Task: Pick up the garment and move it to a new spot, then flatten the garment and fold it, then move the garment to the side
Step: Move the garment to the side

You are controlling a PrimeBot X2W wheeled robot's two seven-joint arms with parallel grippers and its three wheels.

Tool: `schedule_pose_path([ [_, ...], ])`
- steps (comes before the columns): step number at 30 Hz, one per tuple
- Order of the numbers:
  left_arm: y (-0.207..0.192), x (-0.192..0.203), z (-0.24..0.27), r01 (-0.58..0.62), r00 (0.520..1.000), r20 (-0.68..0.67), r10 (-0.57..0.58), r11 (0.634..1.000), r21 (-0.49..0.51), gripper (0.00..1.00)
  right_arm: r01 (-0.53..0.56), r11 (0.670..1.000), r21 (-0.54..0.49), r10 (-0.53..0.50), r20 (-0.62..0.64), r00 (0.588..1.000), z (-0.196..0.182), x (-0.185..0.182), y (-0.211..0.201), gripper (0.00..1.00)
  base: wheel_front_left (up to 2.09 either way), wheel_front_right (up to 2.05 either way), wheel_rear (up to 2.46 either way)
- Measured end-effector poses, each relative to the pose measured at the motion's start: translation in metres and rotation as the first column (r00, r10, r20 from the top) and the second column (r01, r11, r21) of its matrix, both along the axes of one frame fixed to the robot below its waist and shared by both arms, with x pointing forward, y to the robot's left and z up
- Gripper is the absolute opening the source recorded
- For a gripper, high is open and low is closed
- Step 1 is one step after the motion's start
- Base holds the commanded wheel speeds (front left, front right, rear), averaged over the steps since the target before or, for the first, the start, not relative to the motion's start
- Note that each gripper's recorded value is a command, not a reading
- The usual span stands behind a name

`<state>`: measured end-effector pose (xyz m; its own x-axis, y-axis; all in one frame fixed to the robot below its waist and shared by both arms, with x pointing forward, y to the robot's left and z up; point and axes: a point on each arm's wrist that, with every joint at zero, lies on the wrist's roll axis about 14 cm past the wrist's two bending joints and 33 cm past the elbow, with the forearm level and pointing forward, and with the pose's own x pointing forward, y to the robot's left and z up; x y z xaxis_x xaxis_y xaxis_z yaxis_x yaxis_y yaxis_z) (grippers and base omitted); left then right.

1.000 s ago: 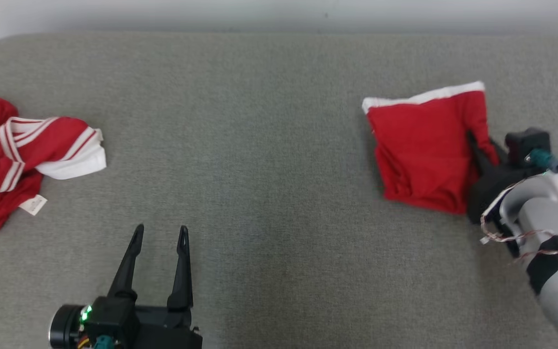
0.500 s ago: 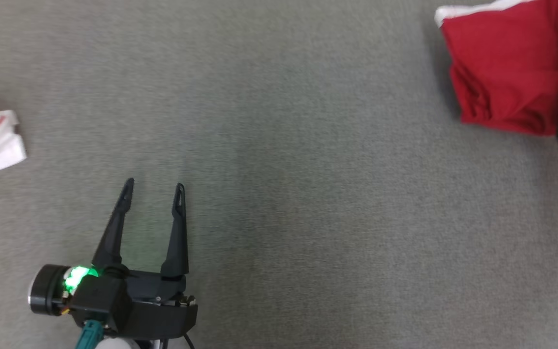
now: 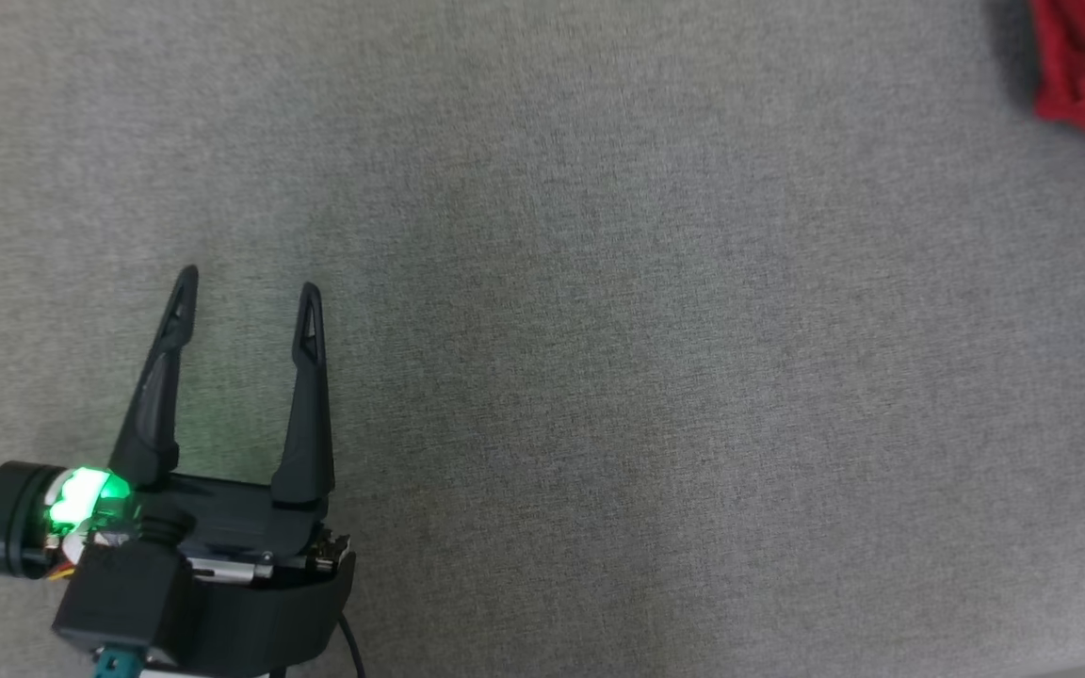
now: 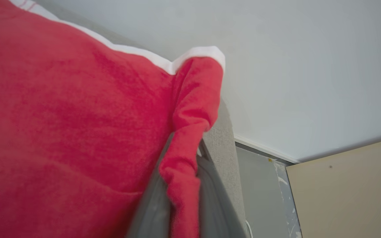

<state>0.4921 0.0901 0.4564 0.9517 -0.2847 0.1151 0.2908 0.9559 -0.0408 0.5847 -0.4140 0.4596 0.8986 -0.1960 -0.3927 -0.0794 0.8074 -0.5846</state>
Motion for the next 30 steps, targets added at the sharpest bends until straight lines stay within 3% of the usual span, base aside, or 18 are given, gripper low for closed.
schedule_pose_path([
  [10,-0.002,0.005,-0.005,0.001,1.000,0.014,-0.001,1.000,0.003,1.00,0.053,0.997,-0.057,-0.054,-0.013,0.998,0.000,0.009,-0.025,0.00,0.00,0.00,0.00],
  [11,-0.002,0.005,-0.005,0.001,1.000,0.014,-0.001,1.000,0.002,1.00,0.053,0.997,-0.061,-0.054,-0.011,0.998,0.000,0.010,-0.026,0.16,0.00,0.00,0.00],
  [12,-0.002,0.005,-0.005,0.001,1.000,0.015,-0.001,1.000,0.003,1.00,0.050,0.997,-0.064,-0.050,-0.005,0.999,0.002,0.011,-0.025,0.76,0.00,0.00,0.00],
  [13,-0.002,0.005,-0.005,0.001,1.000,0.015,-0.001,1.000,0.003,1.00,0.050,0.997,-0.064,-0.050,-0.005,0.999,0.002,0.011,-0.025,1.00,0.00,0.00,0.00],
  [20,-0.001,0.004,-0.003,-0.009,1.000,0.012,0.009,1.000,0.005,1.00,0.062,0.995,-0.078,-0.061,0.003,0.998,0.008,0.009,-0.028,1.00,0.00,0.00,0.00],
  [30,0.010,-0.020,0.017,-0.059,0.998,-0.012,0.059,0.998,-0.030,1.00,-0.076,0.997,-0.018,0.078,0.246,0.966,0.090,0.017,0.019,1.00,0.00,0.00,0.00],
])
